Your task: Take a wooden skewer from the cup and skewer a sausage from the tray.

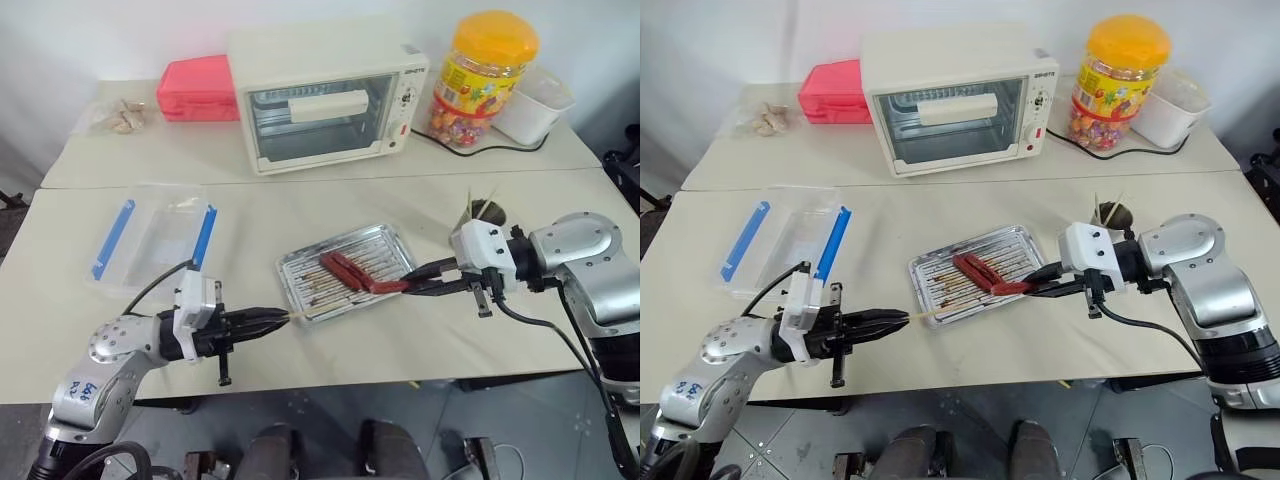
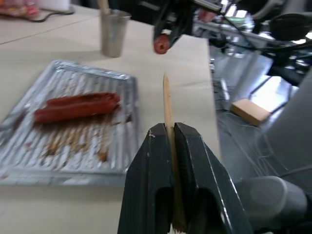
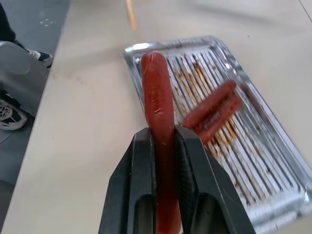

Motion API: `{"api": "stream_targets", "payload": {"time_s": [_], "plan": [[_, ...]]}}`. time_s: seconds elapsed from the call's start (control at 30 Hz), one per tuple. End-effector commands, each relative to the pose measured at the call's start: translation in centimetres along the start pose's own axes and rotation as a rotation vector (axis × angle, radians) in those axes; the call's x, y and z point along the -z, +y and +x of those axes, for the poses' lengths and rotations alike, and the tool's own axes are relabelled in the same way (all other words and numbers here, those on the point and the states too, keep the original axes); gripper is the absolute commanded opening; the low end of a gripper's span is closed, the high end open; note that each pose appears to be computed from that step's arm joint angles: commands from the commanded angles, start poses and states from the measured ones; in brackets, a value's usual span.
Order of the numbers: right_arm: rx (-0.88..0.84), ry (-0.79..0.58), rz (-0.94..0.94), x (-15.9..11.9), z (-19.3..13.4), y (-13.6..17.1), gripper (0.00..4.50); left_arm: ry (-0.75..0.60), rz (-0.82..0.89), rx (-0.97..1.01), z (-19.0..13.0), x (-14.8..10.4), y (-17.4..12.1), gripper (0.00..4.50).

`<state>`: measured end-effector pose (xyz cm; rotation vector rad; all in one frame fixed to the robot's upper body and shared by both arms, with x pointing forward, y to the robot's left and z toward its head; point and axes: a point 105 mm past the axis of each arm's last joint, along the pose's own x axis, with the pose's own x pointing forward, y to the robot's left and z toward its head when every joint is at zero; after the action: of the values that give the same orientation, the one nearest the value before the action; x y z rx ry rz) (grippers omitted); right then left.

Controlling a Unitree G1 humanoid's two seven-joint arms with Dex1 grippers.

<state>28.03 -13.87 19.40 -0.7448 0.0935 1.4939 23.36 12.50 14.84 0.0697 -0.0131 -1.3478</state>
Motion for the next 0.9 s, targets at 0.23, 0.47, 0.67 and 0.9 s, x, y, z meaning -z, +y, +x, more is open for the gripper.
{"api": "stream_targets", "payload": {"time_s": [0.23,0.47,0.67,0.9], "plan": [[0.015,0.014,0.000,-1.0,0.1,0.5,0.34,-0.039,0.001,0.024,0.6,-0.8,0.4,0.00],[0.027,0.060,0.017,0.1,-0.1,0.4,0.34,-0.047,0.002,0.018,0.7,-1.0,0.7,0.00],[0.024,0.064,0.020,0.2,0.0,0.5,0.34,-0.049,-0.002,0.013,0.8,-0.7,0.7,0.00],[0.025,0.045,0.011,-0.3,0.7,0.1,0.34,-0.049,-0.006,0.009,1.1,-0.5,0.7,0.00]]}}
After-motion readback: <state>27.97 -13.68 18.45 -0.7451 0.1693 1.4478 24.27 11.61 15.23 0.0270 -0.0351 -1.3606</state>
